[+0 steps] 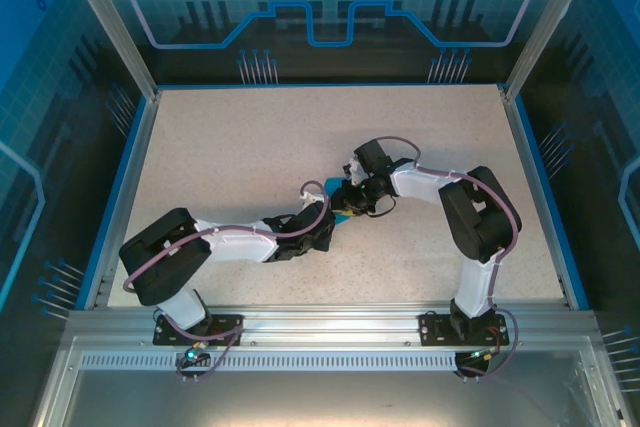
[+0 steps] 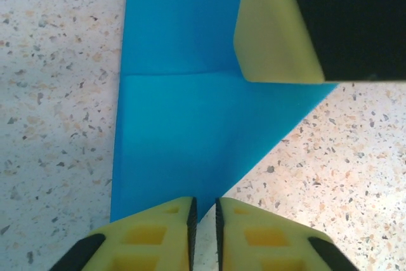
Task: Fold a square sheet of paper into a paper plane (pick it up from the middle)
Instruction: Fourth fold the wing at the center of the table.
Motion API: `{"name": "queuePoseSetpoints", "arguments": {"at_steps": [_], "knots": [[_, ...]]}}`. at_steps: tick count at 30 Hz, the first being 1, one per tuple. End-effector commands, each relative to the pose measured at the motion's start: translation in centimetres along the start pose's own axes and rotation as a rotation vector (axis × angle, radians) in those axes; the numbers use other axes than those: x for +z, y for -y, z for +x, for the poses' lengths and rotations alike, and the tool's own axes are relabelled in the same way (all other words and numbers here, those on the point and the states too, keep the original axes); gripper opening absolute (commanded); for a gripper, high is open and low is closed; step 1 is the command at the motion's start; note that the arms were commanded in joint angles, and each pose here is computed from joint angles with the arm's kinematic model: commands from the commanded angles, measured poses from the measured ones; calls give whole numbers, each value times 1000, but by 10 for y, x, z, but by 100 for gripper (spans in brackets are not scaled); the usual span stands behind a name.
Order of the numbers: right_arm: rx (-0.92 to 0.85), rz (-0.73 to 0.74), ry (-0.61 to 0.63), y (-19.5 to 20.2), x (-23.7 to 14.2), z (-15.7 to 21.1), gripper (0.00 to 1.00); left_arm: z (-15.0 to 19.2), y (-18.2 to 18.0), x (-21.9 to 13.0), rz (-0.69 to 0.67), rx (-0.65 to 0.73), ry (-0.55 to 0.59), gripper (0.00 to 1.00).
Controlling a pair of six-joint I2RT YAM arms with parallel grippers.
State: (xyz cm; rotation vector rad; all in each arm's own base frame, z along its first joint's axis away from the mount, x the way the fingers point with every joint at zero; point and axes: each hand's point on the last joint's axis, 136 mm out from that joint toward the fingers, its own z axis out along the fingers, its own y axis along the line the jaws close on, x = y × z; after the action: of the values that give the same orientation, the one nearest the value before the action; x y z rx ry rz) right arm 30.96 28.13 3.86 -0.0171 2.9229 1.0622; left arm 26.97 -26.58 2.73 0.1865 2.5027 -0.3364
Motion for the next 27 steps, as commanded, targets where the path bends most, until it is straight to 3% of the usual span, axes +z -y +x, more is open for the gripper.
{"name": "queuePoseSetpoints", "arguments": {"at_steps": [1, 14, 27], "knots": [[-19, -11, -2, -11, -6, 0, 26, -4, -7, -3, -32, 24, 3, 23], [-29, -24, 1, -18, -11, -1, 25, -16, -3, -8, -35, 88, 22, 42], [-35, -48, 5, -26, -15, -3, 24, -18, -8, -2, -98, 168, -5, 43]]}}
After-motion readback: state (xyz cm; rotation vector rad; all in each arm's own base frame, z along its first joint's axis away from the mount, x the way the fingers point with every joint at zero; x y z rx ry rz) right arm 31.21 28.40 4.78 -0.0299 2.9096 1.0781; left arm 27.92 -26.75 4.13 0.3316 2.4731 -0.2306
